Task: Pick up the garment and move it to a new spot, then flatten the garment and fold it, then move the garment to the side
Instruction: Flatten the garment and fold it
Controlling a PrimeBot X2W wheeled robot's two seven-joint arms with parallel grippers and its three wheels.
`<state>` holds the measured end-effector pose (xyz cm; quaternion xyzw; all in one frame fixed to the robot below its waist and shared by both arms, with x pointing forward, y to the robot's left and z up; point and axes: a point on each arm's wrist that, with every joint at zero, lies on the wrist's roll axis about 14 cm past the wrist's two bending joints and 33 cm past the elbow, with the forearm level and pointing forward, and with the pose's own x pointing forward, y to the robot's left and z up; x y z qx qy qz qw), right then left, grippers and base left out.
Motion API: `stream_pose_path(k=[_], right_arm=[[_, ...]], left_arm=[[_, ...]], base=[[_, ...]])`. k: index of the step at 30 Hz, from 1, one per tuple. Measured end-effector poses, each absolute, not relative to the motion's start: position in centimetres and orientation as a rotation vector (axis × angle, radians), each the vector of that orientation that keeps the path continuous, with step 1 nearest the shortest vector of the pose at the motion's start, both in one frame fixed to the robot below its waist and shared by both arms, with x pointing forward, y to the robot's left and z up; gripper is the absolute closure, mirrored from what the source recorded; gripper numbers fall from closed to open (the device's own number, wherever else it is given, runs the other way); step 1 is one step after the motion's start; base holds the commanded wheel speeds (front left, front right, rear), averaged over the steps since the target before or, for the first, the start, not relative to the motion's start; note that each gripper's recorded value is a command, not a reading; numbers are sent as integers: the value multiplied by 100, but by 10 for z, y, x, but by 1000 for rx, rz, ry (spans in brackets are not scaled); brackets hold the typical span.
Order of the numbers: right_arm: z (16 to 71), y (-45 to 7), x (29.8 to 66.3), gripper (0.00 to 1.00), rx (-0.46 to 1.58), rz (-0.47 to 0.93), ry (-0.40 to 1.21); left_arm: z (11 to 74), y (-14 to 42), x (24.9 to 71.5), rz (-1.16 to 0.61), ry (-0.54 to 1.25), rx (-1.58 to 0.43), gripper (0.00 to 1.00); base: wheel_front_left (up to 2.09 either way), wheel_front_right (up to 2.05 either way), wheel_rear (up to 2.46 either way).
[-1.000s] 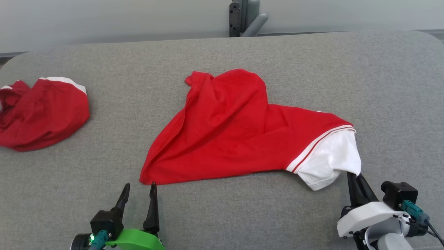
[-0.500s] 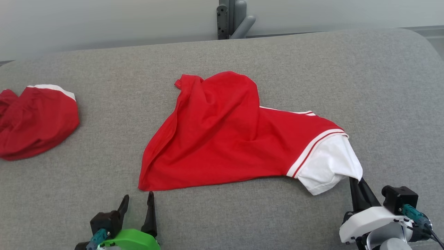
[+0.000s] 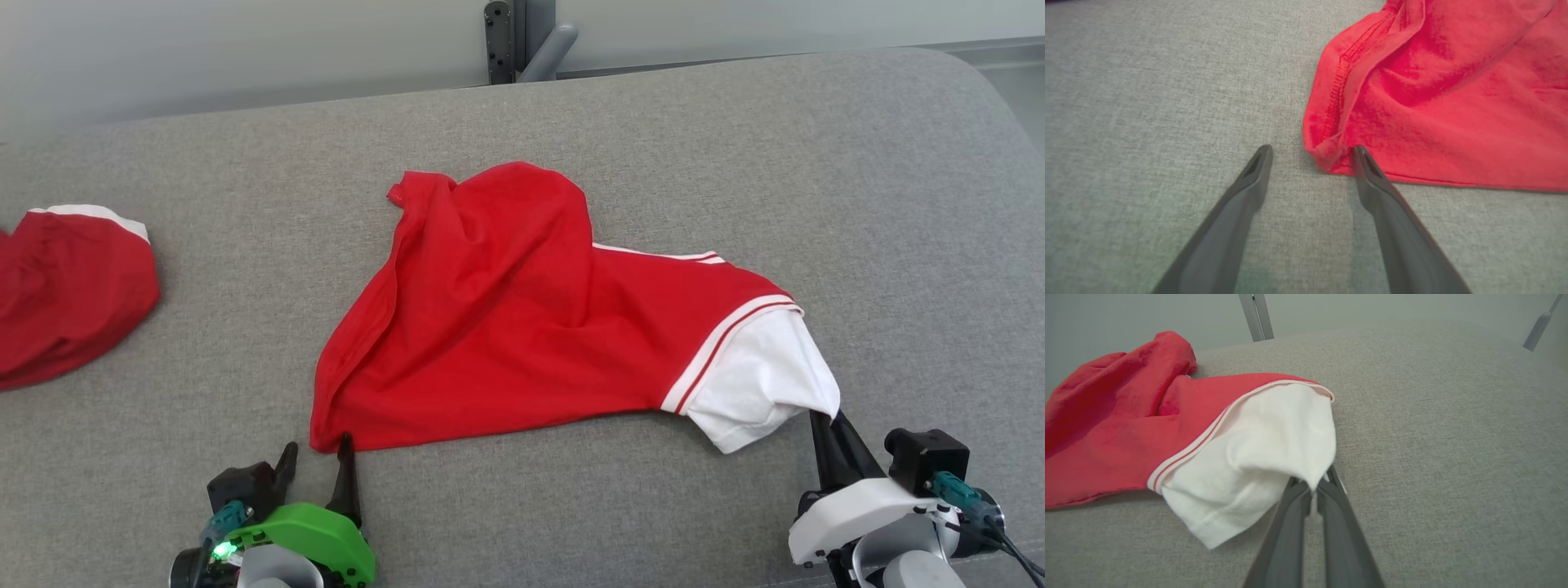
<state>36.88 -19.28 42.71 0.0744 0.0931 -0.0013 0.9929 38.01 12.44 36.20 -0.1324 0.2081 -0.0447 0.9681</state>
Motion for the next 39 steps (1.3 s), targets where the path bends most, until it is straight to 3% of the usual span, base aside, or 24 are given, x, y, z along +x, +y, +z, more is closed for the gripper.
stream_pose_path(k=[3, 4, 10, 18, 28, 39], right_arm=[[429, -194, 370, 100, 147, -6, 179], [429, -194, 370, 100, 147, -6, 178], [435, -194, 371, 100, 147, -3, 157], [468, -198, 379, 100, 157, -8, 45], [562, -205, 383, 100, 146, -4, -231], [680, -216, 349, 100, 130, 8, -558]], left_arm=[[361, 121, 381, -104, 429, -271, 80], [361, 119, 382, -112, 427, -273, 99], [373, 108, 386, -149, 395, -291, 100], [429, 106, 405, -165, 212, -356, 100], [519, 110, 399, -199, -77, -406, 100], [640, 105, 371, -307, -410, -514, 100]], base=[[0, 0, 0], [0, 0, 0], [0, 0, 0], [0, 0, 0], [0, 0, 0], [0, 0, 0]])
